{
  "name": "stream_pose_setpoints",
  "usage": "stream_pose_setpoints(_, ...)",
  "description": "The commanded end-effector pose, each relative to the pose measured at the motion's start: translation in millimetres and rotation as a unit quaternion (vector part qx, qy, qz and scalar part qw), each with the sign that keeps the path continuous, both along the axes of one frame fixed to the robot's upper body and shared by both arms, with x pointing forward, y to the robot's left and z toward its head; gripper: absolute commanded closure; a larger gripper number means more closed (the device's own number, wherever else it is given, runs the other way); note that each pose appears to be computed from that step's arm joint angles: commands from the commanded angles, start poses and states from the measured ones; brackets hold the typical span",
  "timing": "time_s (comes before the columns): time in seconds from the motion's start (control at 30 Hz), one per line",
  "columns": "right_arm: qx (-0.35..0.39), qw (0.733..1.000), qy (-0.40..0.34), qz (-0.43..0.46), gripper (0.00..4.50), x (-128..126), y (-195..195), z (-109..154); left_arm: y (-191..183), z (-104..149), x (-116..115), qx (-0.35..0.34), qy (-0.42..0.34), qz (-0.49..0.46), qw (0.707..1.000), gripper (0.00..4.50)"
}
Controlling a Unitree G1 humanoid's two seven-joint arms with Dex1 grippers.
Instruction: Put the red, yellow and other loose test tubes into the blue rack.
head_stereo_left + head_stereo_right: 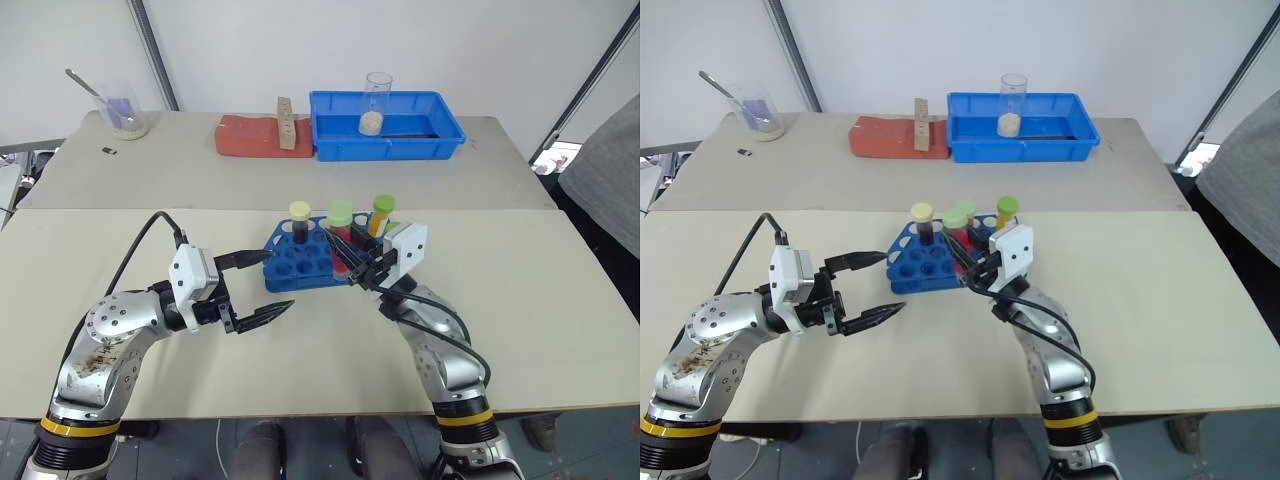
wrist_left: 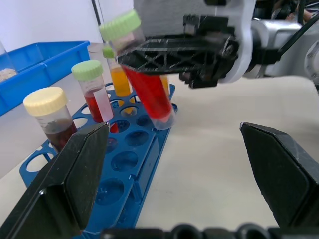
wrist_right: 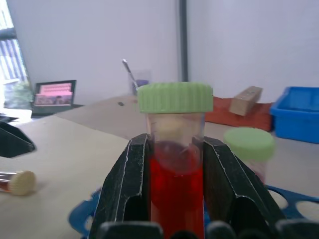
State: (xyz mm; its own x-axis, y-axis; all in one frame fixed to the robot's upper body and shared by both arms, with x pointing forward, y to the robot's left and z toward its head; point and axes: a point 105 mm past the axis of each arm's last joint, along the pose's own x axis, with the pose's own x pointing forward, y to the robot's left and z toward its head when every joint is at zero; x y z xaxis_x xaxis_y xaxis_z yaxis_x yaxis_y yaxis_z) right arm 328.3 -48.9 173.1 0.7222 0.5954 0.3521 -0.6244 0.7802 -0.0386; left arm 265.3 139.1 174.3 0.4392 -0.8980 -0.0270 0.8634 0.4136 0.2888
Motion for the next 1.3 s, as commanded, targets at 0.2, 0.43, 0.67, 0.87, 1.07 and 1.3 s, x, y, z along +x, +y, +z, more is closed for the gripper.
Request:
stream_pose_setpoints(0.2,0.039,0.997,-0.044,-0.04,3.47,9,-3,17,-10,11,-9,-0.012,-0.008,-0.028,1.0,0.0)
stream_pose_setpoints(0.43,0.04,0.997,-0.044,-0.055,3.47,12,-5,14,-11,11,-10,-0.01,-0.007,-0.031,0.999,0.0)
stream_pose_setpoints(0.67,0.022,0.996,-0.045,-0.073,3.48,14,-2,-1,-12,12,-9,-0.009,-0.007,-0.033,0.999,0.0)
stream_pose_setpoints(0.87,0.026,0.994,-0.046,-0.095,3.48,20,-5,-4,-13,13,-10,-0.008,-0.007,-0.036,0.999,0.0)
stream_pose_setpoints(1.07,0.032,0.992,-0.051,-0.11,3.48,22,-6,-6,-14,14,-9,-0.011,-0.008,-0.034,0.999,0.0)
stream_pose_setpoints(1.3,0.029,0.994,-0.045,-0.092,2.98,13,-6,-14,-15,16,-5,-0.016,-0.006,-0.022,1.0,0.0)
